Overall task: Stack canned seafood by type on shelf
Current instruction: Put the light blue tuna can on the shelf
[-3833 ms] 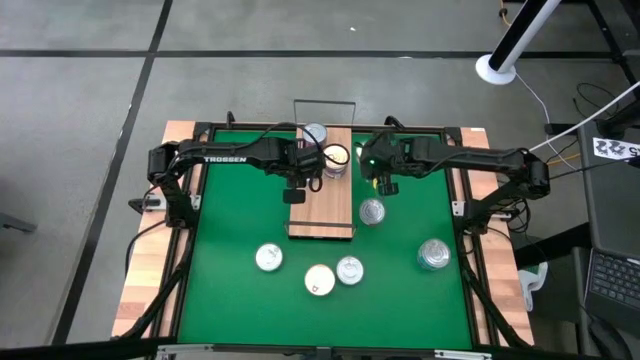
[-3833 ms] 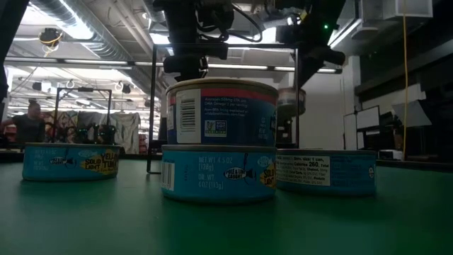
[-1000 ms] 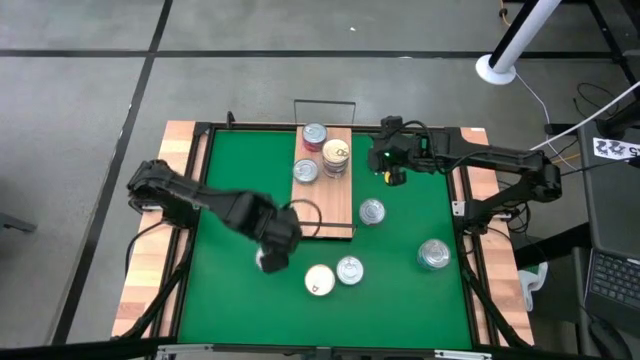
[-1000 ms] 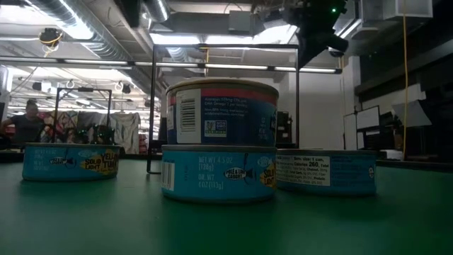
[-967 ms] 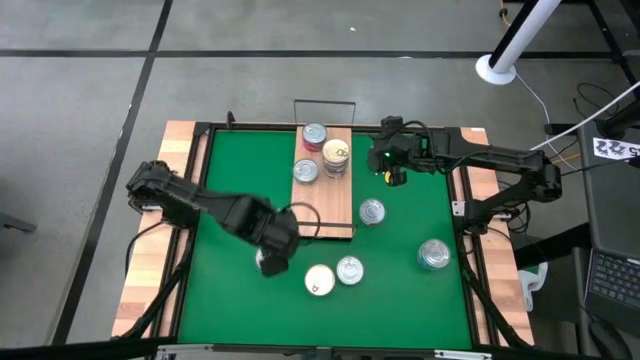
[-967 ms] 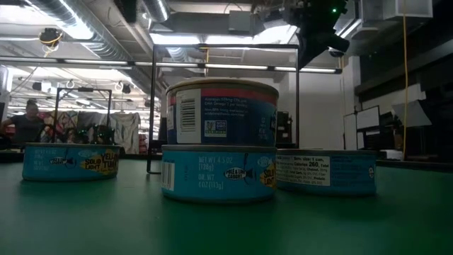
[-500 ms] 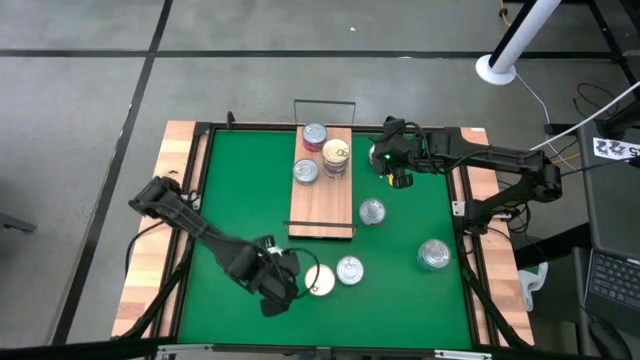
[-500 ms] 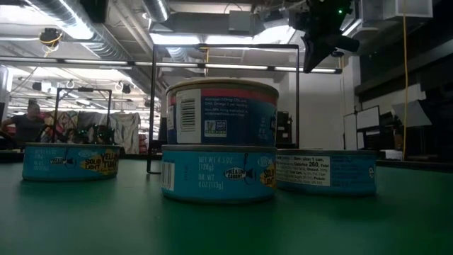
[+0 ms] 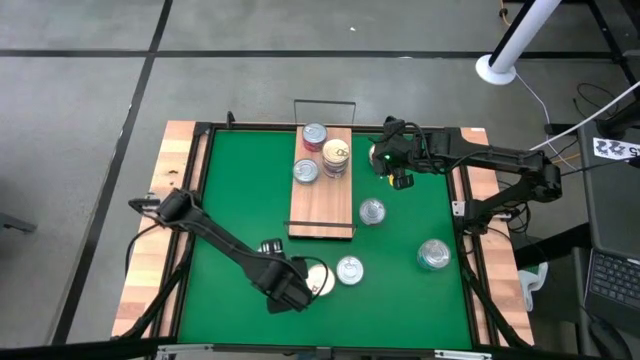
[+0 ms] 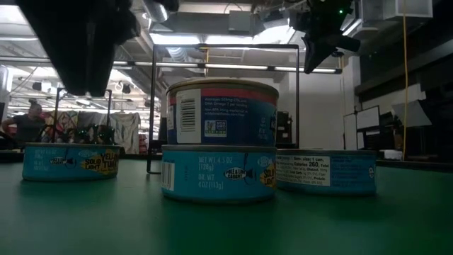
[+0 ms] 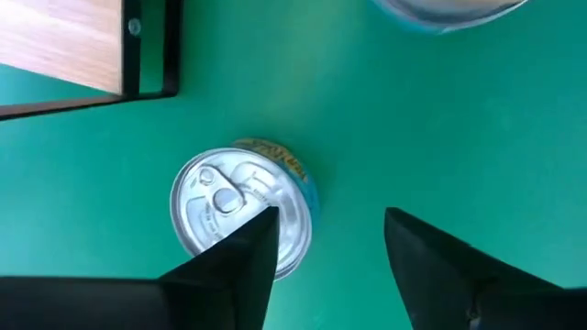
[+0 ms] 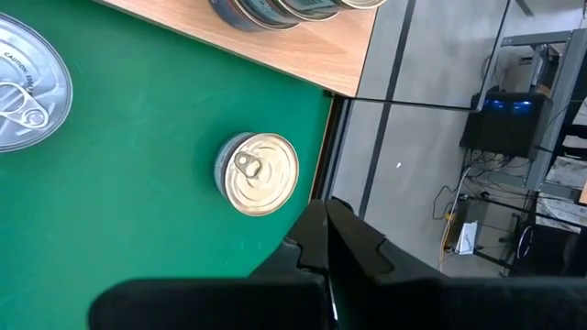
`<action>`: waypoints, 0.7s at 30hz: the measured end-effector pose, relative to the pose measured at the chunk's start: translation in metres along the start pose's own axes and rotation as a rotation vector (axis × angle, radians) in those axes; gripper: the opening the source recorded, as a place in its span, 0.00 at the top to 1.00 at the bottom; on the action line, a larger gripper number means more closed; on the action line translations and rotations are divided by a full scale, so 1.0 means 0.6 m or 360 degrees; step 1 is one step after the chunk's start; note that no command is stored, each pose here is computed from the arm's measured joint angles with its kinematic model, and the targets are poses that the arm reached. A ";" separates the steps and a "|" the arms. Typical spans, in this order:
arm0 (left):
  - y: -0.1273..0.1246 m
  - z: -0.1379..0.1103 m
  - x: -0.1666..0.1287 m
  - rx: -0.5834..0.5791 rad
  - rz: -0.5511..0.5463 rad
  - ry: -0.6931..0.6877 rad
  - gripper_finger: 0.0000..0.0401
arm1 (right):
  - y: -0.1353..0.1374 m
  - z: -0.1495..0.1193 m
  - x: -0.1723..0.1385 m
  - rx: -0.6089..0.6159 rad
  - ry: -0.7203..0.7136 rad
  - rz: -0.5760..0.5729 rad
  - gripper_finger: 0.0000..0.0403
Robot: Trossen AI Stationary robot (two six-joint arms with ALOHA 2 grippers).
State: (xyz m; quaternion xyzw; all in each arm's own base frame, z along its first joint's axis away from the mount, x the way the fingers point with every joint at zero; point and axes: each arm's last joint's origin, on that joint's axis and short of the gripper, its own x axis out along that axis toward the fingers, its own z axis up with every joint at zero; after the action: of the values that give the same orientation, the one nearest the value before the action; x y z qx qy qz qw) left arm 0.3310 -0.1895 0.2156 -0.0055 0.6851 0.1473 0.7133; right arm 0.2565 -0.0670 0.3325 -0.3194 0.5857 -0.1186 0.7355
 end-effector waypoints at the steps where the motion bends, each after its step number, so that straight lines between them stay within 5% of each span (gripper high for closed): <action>1: -0.001 0.000 0.003 0.0006 0.0007 0.0009 0.51 | 0.000 0.000 0.000 -0.0001 0.0000 0.0001 0.99; 11: 0.002 -0.018 0.054 -0.0167 0.0118 0.0108 0.52 | 0.002 -0.003 0.000 -0.0016 0.0020 0.0023 0.99; 21: 0.007 -0.036 0.099 -0.0150 0.0180 0.0136 0.58 | 0.003 -0.004 0.000 0.0002 0.0034 0.0037 0.99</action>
State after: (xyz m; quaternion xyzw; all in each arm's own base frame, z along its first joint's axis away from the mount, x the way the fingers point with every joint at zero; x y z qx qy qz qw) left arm 0.3098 -0.1778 0.1569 -0.0066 0.7065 0.2191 0.6729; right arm 0.2538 -0.0663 0.3310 -0.3109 0.5970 -0.1137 0.7307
